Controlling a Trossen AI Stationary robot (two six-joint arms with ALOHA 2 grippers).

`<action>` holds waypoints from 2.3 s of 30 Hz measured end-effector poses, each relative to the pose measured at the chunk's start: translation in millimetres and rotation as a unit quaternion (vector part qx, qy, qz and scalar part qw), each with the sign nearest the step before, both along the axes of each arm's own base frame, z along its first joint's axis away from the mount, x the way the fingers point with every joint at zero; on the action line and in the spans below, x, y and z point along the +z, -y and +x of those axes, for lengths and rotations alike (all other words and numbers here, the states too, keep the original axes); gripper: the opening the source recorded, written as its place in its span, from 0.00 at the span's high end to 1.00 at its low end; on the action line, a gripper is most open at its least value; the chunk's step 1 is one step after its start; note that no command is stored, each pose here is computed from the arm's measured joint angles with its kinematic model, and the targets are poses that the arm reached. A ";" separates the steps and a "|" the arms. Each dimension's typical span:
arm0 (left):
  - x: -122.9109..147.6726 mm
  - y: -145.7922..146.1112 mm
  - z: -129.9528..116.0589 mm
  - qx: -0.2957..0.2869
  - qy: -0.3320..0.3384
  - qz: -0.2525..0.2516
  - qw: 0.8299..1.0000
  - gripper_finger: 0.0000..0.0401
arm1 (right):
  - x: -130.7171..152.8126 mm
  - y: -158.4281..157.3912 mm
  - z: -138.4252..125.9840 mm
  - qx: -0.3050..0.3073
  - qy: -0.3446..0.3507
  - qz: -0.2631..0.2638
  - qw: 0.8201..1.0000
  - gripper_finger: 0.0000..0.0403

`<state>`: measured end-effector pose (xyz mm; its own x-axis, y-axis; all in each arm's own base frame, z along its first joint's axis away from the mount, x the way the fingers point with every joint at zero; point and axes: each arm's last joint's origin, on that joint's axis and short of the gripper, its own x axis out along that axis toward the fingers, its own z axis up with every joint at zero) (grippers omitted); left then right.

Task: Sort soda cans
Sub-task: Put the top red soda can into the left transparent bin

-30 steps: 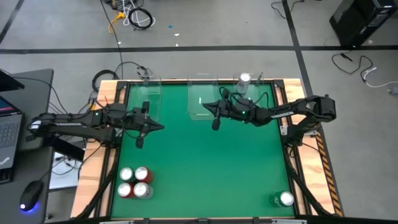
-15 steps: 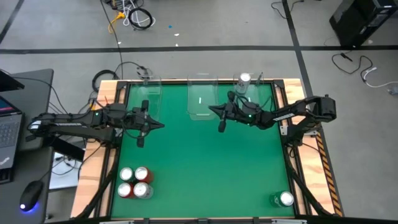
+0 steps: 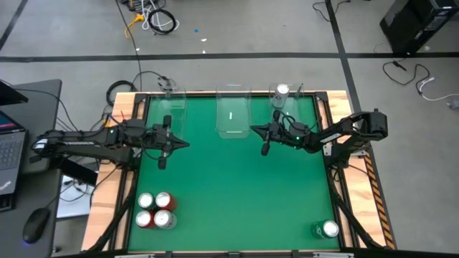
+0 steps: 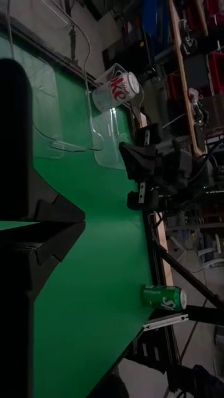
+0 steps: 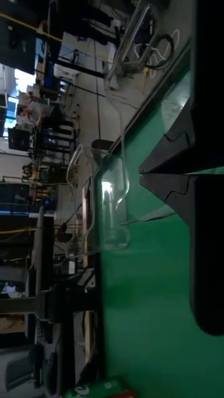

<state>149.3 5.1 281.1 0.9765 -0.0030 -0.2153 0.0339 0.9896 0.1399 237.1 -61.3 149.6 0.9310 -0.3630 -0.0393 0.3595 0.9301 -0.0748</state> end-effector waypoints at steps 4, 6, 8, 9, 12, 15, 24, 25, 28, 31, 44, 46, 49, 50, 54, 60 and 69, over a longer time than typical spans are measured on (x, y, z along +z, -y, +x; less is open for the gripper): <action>0.0 0.0 0.0 0.000 0.000 0.000 1.000 0.99 | -5.0 -1.2 -5.2 -0.001 -0.007 0.008 1.000 0.97; 0.0 -0.1 0.0 0.001 0.000 0.000 1.000 0.99 | -9.9 -1.8 -7.6 -0.002 -0.016 0.011 1.000 0.97; -0.1 -0.1 0.0 0.001 0.000 0.000 1.000 0.99 | -16.0 -2.1 -9.2 -0.002 -0.010 0.012 1.000 0.97; -0.2 -0.1 0.1 0.001 -0.001 0.000 1.000 0.99 | -17.2 -2.4 -10.1 -0.001 -0.001 0.009 1.000 0.97; -1.2 -0.4 1.2 0.005 -0.005 0.001 1.000 0.99 | -17.7 -2.2 -15.1 -0.004 0.033 -0.001 0.999 0.97; -2.6 -0.7 3.5 0.009 -0.010 0.002 1.000 0.99 | -21.2 0.8 -20.2 -0.014 0.044 -0.003 0.999 0.97; -13.9 -1.4 17.3 0.011 -0.050 -0.003 0.999 0.99 | -18.6 10.6 -18.9 -0.019 0.052 -0.001 0.998 0.96; -15.5 -1.5 19.1 0.011 -0.055 -0.003 0.998 0.99 | -18.7 10.8 -18.0 -0.019 0.049 -0.001 0.999 0.96; -19.6 -2.1 24.2 0.018 -0.068 -0.002 0.998 0.97 | -18.7 11.7 -15.0 -0.018 0.044 0.000 0.999 0.95; -23.2 -2.5 27.6 0.026 -0.079 -0.011 0.996 0.93 | -14.3 13.0 -10.7 -0.017 0.066 0.020 0.997 0.94; -34.7 2.7 26.4 0.023 -0.137 -0.047 0.989 0.87 | -10.3 12.1 -5.8 0.012 0.097 0.076 0.992 0.92; -36.7 4.4 25.3 0.023 -0.150 -0.062 0.986 0.87 | -10.3 11.0 -5.4 0.015 0.097 0.076 0.992 0.89; -38.0 7.5 23.0 0.028 -0.177 -0.099 0.979 0.88 | -10.3 9.5 -5.0 0.018 0.098 0.079 0.992 0.83; -36.2 8.9 23.1 0.031 -0.189 -0.110 0.975 0.87 | -10.3 9.4 -4.9 0.019 0.098 0.080 0.992 0.80; -22.8 16.0 26.3 0.036 -0.233 -0.143 0.961 0.85 | -11.2 9.4 -4.9 0.018 0.097 0.092 0.991 0.71; -1.2 35.2 44.7 0.002 -0.293 -0.170 0.941 0.81 | -14.0 9.2 -4.6 0.018 0.083 0.098 0.992 0.64; 4.8 87.8 74.0 -0.015 -0.429 -0.220 0.876 0.77 | -13.8 9.6 -4.7 0.017 0.083 0.094 0.992 0.63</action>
<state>223.3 -82.8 285.9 0.4538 -0.2933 -0.8415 -0.0333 0.9380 -0.3449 232.4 -70.9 135.8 0.9417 -0.3323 0.0520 0.3206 0.9337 0.1594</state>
